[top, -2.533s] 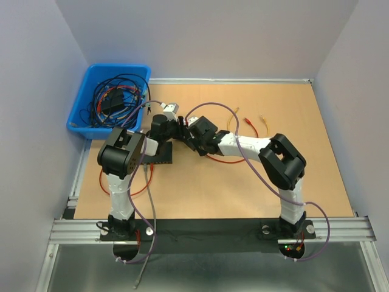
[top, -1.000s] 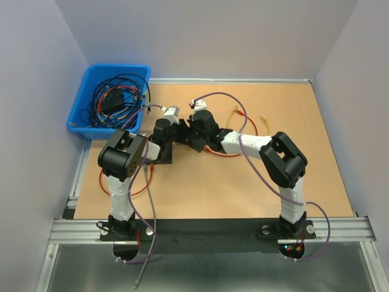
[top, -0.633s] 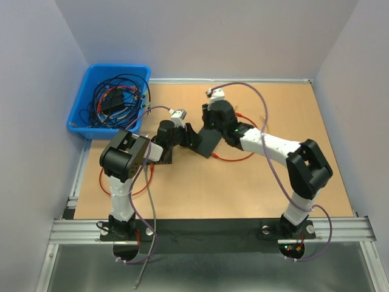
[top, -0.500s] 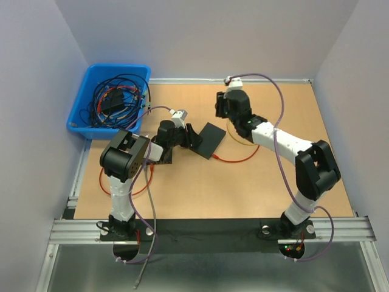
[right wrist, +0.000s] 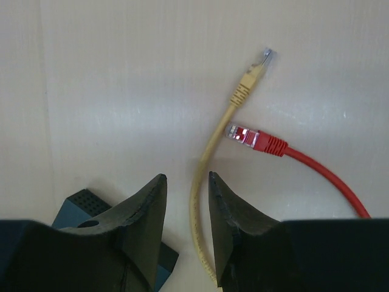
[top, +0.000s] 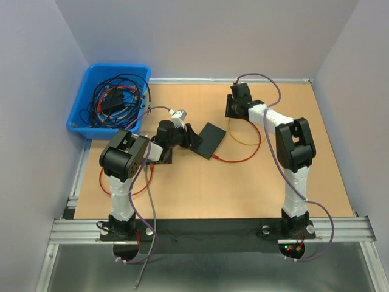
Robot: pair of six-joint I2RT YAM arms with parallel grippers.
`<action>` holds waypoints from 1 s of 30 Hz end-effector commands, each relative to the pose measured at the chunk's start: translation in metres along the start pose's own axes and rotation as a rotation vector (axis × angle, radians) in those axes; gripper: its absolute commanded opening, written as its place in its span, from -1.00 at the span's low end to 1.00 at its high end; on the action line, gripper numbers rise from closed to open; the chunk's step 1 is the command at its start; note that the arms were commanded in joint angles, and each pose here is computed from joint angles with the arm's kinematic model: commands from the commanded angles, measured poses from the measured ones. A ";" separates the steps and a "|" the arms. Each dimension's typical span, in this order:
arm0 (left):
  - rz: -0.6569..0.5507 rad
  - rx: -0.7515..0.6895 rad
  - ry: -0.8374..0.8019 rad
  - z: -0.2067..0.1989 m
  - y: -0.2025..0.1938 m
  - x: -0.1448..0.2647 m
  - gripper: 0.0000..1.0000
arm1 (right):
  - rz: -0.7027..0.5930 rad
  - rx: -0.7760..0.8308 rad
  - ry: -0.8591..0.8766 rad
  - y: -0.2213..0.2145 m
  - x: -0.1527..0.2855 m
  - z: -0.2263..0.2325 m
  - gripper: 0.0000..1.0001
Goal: Insert the plug into the switch port
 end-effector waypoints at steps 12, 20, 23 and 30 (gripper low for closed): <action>0.061 0.023 -0.005 0.004 -0.020 0.005 0.02 | 0.083 -0.011 -0.042 -0.018 -0.006 0.000 -0.33; 0.059 0.023 -0.006 0.004 -0.019 0.005 0.01 | 0.103 -0.009 -0.052 -0.027 -0.018 -0.001 -0.33; 0.058 0.022 -0.007 0.004 -0.019 0.005 0.01 | 0.116 -0.006 -0.064 -0.033 -0.023 -0.002 -0.34; 0.064 0.019 -0.017 0.002 -0.019 0.004 0.01 | 0.132 0.039 -0.090 -0.048 -0.028 0.003 -0.61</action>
Point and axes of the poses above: each gripper's point midway between its finger pads, its own x axis back along the fingers, its own z axis along the line the jaws close on, y = z × x, the point moved 1 cm from there along x, back along the fingers, and after that the axes turned 1 degree about x, right-handed, at the moved point
